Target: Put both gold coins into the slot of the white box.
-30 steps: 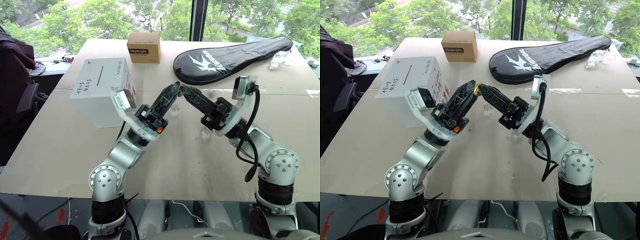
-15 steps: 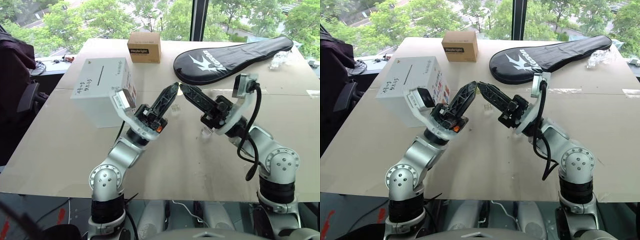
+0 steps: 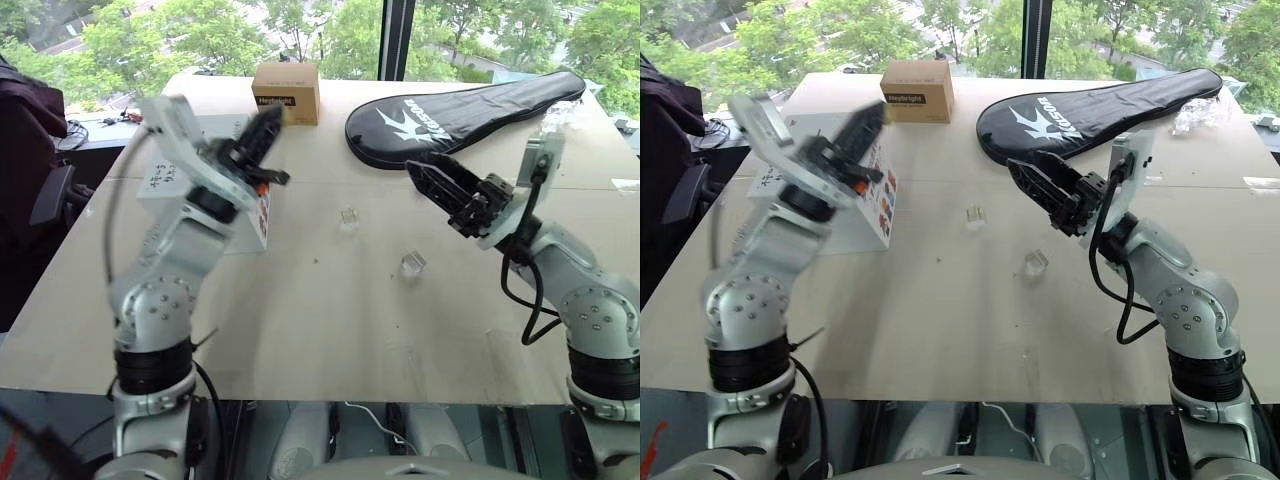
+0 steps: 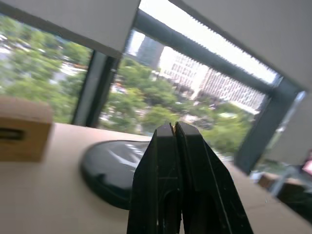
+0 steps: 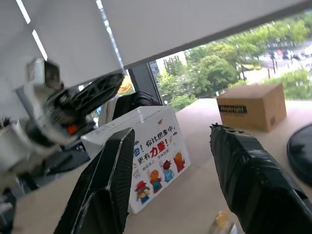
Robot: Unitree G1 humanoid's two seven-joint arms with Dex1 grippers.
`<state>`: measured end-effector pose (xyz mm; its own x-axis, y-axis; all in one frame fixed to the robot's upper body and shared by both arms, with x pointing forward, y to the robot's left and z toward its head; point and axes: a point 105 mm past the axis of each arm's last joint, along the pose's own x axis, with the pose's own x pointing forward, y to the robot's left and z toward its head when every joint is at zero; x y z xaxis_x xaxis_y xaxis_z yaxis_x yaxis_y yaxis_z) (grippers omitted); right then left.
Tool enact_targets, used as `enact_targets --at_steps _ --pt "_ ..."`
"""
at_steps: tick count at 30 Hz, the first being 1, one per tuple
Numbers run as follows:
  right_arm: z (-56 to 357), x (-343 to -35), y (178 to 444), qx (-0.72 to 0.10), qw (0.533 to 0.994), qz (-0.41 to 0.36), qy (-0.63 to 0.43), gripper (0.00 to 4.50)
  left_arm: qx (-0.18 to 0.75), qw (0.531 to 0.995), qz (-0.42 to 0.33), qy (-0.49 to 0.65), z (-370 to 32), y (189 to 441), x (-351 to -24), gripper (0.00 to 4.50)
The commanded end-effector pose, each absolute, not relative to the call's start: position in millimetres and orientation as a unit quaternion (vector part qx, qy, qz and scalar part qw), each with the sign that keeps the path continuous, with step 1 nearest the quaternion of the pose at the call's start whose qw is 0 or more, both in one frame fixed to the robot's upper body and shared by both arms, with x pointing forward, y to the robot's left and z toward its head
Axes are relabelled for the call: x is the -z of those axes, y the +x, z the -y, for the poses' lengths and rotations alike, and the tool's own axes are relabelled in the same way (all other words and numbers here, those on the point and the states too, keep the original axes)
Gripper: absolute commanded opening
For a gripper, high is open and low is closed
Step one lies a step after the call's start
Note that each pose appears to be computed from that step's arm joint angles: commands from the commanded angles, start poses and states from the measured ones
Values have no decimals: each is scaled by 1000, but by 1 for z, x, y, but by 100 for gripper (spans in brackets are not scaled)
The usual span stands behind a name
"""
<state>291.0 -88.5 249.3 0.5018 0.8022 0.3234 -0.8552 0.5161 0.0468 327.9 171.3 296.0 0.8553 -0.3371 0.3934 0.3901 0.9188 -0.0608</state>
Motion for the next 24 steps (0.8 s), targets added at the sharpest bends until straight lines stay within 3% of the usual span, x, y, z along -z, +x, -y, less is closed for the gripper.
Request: enact_targets --at_steps 1,6,13,24 --pt "83 -263 281 -524 831 186 17 264 77 977 192 41 -205 334 -308 0" --pt "77 -271 275 -564 800 204 -6 264 -27 986 127 108 -240 339 -296 0" --pt "72 -281 261 -608 763 220 21 264 -53 990 83 97 -252 341 -280 0" --pt "75 -281 261 -604 767 214 19 264 -43 995 30 89 -249 346 -261 0"
